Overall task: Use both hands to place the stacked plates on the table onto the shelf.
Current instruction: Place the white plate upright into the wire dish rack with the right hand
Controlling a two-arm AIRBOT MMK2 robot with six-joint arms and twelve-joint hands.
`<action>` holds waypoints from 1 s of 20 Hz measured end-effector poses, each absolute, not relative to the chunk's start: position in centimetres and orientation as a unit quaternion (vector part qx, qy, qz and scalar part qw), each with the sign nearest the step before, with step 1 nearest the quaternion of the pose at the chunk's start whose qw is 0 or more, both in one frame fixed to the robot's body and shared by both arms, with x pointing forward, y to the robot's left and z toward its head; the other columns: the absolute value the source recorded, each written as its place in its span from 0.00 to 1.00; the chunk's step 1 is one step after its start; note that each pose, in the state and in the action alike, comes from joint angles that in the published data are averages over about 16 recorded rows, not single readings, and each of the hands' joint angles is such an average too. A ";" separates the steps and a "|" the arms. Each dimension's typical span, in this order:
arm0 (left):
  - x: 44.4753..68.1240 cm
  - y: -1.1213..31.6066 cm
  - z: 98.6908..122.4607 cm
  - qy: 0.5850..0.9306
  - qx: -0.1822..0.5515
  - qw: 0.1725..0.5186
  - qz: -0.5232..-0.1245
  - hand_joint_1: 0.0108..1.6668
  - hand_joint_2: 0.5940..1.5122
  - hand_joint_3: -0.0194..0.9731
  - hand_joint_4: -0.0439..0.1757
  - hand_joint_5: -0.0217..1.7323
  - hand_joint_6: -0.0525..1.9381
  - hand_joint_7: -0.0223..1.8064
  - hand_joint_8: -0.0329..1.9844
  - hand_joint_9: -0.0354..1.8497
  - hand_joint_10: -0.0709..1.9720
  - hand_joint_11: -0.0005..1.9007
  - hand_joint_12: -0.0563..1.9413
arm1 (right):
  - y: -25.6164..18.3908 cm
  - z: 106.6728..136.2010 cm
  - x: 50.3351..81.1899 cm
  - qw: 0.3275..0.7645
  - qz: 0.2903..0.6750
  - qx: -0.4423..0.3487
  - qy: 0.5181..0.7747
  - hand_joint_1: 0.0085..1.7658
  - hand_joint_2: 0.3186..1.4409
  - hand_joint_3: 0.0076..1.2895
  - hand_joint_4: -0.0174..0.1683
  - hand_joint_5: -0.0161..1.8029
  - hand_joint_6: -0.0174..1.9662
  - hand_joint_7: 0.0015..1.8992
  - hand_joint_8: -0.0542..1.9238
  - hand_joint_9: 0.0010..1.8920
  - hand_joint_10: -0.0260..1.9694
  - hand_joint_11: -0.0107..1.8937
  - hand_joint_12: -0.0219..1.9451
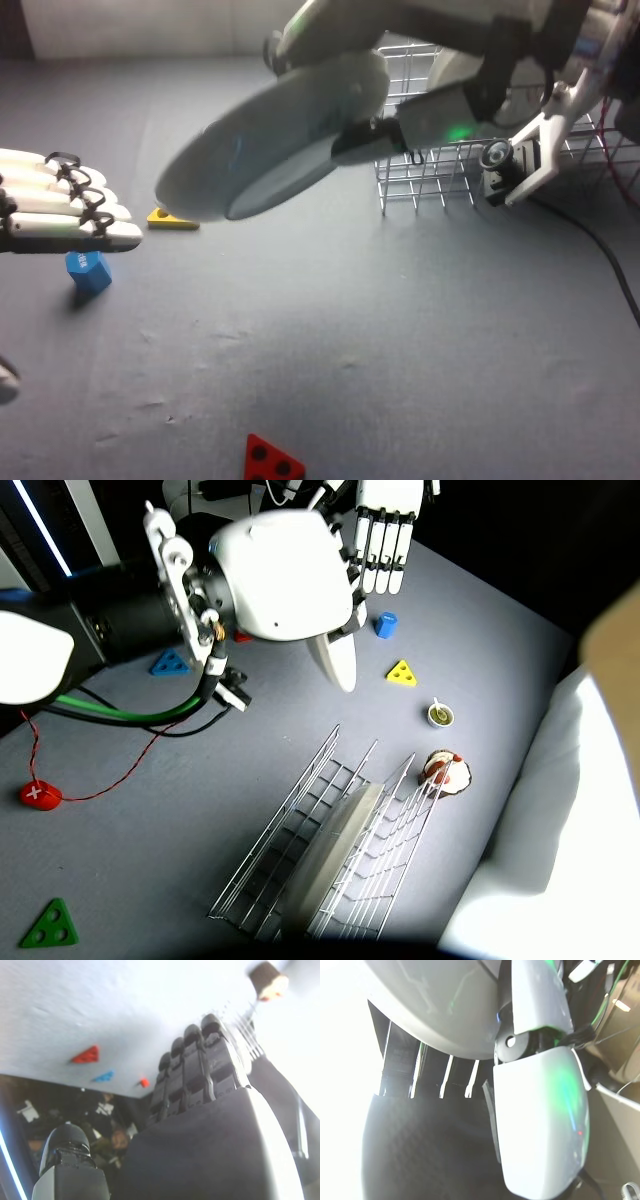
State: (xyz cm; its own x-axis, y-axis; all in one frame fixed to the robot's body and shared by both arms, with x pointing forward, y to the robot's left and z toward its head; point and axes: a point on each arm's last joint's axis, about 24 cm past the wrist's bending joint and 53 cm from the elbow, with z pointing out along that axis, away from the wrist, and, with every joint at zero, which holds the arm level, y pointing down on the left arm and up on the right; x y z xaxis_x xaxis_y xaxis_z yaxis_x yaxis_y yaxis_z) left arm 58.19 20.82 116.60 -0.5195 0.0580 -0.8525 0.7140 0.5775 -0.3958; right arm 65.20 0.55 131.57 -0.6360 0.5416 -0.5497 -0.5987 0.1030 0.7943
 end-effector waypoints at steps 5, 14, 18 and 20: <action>57.5 20.5 117.1 0.775 0.263 0.426 -0.385 0.04 0.44 0.03 0.22 0.05 0.03 0.09 0.01 0.10 0.04 0.07 0.04 | -1.5 133.2 67.4 0.410 0.681 0.037 0.606 0.83 0.53 0.00 0.08 0.55 0.44 0.62 0.22 0.66 0.24 0.55 0.66; 56.8 20.3 117.4 0.774 0.272 0.425 -0.383 0.04 0.44 0.04 0.23 0.06 0.03 0.09 0.01 0.10 0.04 0.07 0.04 | -4.7 134.8 70.4 0.400 0.679 0.108 0.606 0.84 0.53 0.00 0.06 0.54 0.45 0.60 0.26 0.64 0.31 0.54 0.68; 56.7 20.3 117.4 0.774 0.273 0.426 -0.382 0.04 0.44 0.03 0.23 0.06 0.03 0.09 0.01 0.09 0.04 0.07 0.04 | -5.5 134.9 71.1 0.401 0.672 0.122 0.611 0.84 0.53 0.00 0.05 0.54 0.45 0.59 0.28 0.63 0.32 0.53 0.68; 56.7 20.3 117.5 0.773 0.274 0.426 -0.382 0.04 0.44 0.03 0.23 0.06 0.03 0.09 0.01 0.09 0.04 0.07 0.04 | -5.9 134.8 71.4 0.402 0.667 0.130 0.614 0.84 0.54 0.00 0.05 0.54 0.45 0.58 0.28 0.62 0.33 0.53 0.68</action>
State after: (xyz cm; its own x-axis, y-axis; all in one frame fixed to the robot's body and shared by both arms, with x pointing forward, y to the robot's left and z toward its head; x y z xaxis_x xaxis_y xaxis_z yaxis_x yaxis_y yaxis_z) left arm 56.69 20.35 117.46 -0.4874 0.0977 -0.8677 0.7483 0.5589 -0.3574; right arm 71.38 -5.95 134.78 -0.6431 0.6956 -0.3204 -0.3773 0.0762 0.9229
